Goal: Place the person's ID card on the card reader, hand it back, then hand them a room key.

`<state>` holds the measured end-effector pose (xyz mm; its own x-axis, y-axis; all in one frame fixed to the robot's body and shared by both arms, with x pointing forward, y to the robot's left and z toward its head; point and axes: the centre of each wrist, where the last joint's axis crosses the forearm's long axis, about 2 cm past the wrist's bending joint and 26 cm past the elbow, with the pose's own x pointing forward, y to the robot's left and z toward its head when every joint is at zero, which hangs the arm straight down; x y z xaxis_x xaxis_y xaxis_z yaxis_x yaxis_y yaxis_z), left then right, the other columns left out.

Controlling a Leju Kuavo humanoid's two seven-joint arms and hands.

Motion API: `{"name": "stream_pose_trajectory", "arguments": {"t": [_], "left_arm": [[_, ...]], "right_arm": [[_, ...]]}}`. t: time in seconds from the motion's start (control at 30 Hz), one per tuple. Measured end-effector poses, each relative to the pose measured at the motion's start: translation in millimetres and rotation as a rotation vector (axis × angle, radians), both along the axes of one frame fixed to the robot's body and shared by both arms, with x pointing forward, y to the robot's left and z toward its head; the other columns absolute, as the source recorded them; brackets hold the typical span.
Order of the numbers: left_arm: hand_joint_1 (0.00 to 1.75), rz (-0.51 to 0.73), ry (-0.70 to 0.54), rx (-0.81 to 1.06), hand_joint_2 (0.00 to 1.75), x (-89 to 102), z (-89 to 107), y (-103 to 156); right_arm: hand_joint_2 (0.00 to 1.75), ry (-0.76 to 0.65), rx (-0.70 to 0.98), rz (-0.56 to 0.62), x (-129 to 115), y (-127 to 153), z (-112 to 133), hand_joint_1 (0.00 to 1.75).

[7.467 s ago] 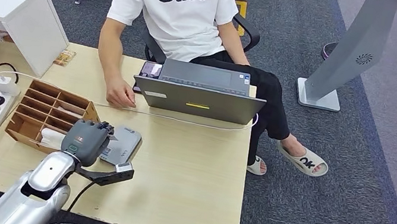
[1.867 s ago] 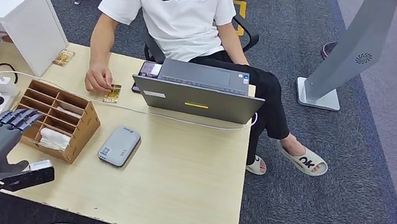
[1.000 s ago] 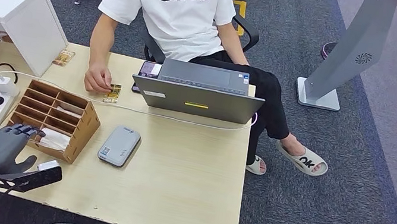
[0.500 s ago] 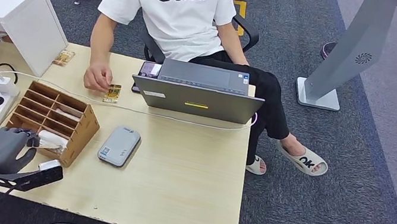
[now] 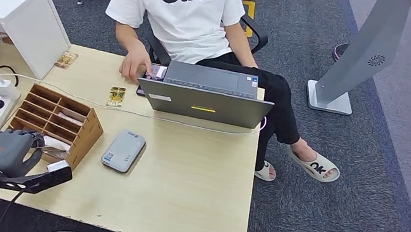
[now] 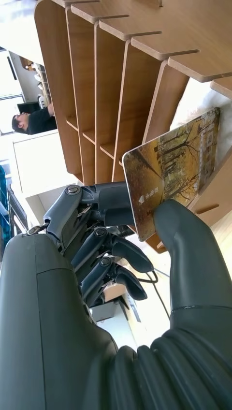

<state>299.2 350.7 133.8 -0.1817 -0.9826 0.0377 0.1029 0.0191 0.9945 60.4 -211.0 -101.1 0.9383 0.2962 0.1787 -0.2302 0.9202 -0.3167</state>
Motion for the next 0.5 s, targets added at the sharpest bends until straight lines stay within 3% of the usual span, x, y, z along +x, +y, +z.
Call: {"name": "stream_pose_trajectory", "arguments": {"t": [0.17, 0.37, 0.5], "left_arm": [[1.75, -0.003, -0.025, -0.001, 1.75, 0.6, -0.7, -2.5], [1.75, -0.004, -0.132, -0.038, 1.75, 2.2, 2.4, -12.2], [1.75, -0.022, -0.270, -0.097, 1.75, 3.3, 17.8, -21.0]], "right_arm": [[1.75, -0.001, 0.000, 0.000, 0.0, 0.0, 0.0, 0.00], [1.75, -0.001, 0.000, 0.000, 0.0, 0.0, 0.0, 0.00], [1.75, -0.001, -0.001, 0.000, -0.1, 0.0, 0.0, 0.00]]}}
